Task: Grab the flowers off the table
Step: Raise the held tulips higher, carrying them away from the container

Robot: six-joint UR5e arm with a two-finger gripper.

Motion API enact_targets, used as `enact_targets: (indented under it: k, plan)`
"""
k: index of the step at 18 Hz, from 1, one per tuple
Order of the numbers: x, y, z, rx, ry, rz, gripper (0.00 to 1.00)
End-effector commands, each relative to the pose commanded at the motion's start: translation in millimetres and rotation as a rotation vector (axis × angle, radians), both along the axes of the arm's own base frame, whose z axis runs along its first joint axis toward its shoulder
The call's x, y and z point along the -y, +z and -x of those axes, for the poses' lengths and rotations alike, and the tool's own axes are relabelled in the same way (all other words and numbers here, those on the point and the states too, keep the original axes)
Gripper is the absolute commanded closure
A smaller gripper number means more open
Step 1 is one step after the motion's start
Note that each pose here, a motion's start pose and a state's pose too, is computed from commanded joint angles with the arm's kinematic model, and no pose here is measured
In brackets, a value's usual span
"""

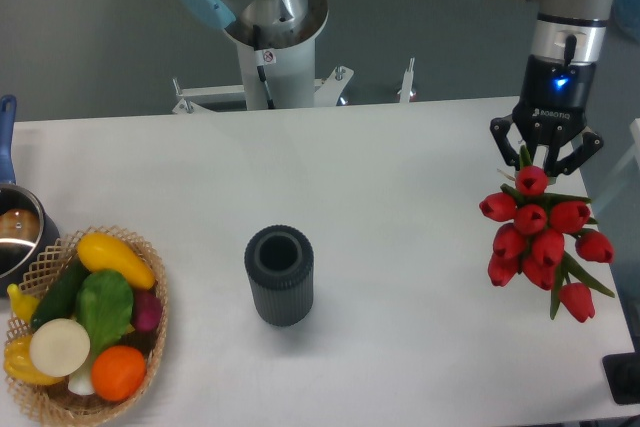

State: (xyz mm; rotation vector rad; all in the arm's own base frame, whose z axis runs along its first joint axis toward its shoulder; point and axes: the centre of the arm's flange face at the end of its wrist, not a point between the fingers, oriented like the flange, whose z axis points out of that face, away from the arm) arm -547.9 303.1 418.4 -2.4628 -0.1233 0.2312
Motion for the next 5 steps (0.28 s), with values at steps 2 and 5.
enact_targets:
  k: [2, 5]
  plan:
    - [0.0, 0.0, 0.0, 0.0, 0.0, 0.0, 0.77]
    - [1.7, 1.9, 0.1, -0.003, 0.002, -0.002, 0.77]
